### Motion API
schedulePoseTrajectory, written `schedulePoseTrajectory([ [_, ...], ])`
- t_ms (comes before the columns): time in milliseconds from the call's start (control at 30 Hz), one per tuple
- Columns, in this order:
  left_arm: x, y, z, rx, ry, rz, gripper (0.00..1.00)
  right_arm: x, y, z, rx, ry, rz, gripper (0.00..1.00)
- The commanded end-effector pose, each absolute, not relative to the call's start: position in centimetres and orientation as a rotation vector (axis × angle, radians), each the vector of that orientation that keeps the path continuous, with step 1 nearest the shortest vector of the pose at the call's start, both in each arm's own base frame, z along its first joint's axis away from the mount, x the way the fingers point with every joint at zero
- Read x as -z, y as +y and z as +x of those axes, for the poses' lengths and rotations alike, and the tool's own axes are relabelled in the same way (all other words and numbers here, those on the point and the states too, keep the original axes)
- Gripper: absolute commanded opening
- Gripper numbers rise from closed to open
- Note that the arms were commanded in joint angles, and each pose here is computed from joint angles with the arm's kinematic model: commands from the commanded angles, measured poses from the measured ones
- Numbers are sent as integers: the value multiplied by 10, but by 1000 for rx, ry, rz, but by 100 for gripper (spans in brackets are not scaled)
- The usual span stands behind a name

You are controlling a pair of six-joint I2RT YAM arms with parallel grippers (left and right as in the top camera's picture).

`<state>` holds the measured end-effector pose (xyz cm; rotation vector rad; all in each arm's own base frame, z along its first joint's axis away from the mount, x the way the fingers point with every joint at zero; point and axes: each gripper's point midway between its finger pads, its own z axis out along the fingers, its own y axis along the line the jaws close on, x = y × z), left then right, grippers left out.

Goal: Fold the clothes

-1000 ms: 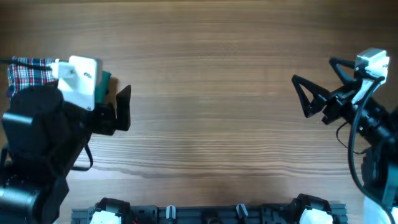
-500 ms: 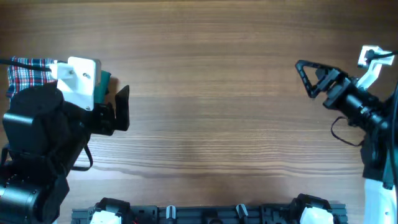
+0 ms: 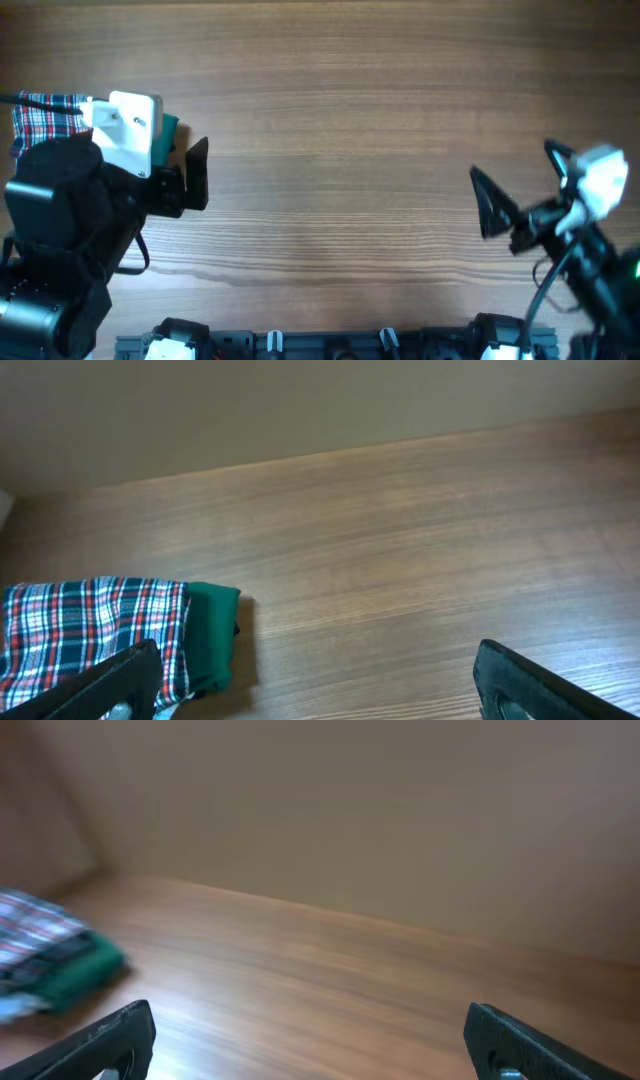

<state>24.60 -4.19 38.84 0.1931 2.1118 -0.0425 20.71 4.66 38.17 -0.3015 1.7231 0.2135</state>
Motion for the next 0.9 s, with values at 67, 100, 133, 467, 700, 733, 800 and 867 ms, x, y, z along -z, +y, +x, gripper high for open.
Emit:
schedulePoseTrajectory([
  [67, -391, -40, 246, 29, 2103, 189, 100, -302, 26, 198, 37, 1776, -373, 100],
  [100, -391, -40, 246, 29, 2104, 189, 100, -279, 26, 198, 26, 1803, -370, 100],
  [133, -391, -40, 246, 29, 2104, 189, 100, -256, 25, 199, 0, 1828, -341, 100],
  [467, -391, -40, 246, 29, 2104, 189, 100, -148, 23, 216, -141, 1864, -156, 100],
  [700, -391, -40, 246, 29, 2104, 189, 100, -131, 23, 219, -147, 1886, -152, 99],
  [733, -391, -40, 246, 29, 2104, 189, 100, -131, 23, 219, -147, 1886, -152, 100],
  [800, -391, -40, 246, 29, 2104, 189, 100, -131, 23, 219, -147, 1887, -152, 100],
  [867, -391, -40, 246, 29, 2104, 189, 100, -131, 23, 219, -147, 1887, -152, 100],
])
